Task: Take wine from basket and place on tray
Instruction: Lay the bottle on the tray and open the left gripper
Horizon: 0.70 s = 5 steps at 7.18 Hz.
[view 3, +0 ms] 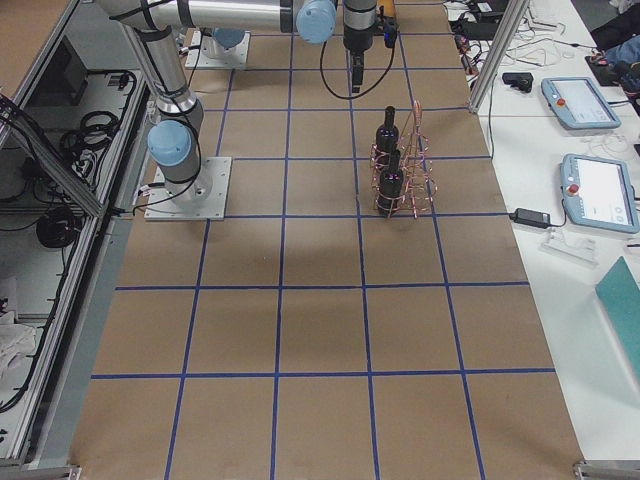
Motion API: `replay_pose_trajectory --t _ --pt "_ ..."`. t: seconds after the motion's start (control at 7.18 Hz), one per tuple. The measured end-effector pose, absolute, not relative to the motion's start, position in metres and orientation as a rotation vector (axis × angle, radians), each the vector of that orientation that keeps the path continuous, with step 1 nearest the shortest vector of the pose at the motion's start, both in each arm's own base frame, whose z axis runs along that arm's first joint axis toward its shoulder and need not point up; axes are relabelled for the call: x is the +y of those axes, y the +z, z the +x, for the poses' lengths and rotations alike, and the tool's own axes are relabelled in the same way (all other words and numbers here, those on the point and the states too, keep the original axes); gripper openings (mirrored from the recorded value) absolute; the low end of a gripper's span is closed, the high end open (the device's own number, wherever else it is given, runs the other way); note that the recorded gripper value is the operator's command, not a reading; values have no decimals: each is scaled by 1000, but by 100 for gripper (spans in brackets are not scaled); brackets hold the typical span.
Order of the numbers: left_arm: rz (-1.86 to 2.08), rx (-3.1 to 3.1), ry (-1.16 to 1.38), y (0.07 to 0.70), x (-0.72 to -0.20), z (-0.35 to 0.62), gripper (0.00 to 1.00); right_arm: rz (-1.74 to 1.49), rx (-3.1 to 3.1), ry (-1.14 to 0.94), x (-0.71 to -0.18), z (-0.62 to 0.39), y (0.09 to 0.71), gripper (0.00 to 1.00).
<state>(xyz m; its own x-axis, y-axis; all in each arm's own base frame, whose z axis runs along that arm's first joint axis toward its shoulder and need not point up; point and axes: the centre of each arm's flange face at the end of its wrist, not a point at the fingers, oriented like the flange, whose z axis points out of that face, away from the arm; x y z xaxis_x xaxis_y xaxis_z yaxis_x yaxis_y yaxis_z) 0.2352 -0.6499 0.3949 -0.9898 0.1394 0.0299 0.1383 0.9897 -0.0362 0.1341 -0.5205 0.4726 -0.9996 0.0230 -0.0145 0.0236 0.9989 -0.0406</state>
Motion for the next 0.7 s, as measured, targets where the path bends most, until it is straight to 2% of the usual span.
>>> replay_pose_trajectory --t 0.28,0.7 --pt "-213 -3095 45 413 -641 227 93 33 3130 -65 -521 134 473 100" --pt "-155 -3094 11 484 -603 172 93 36 3126 -65 -521 134 472 100"
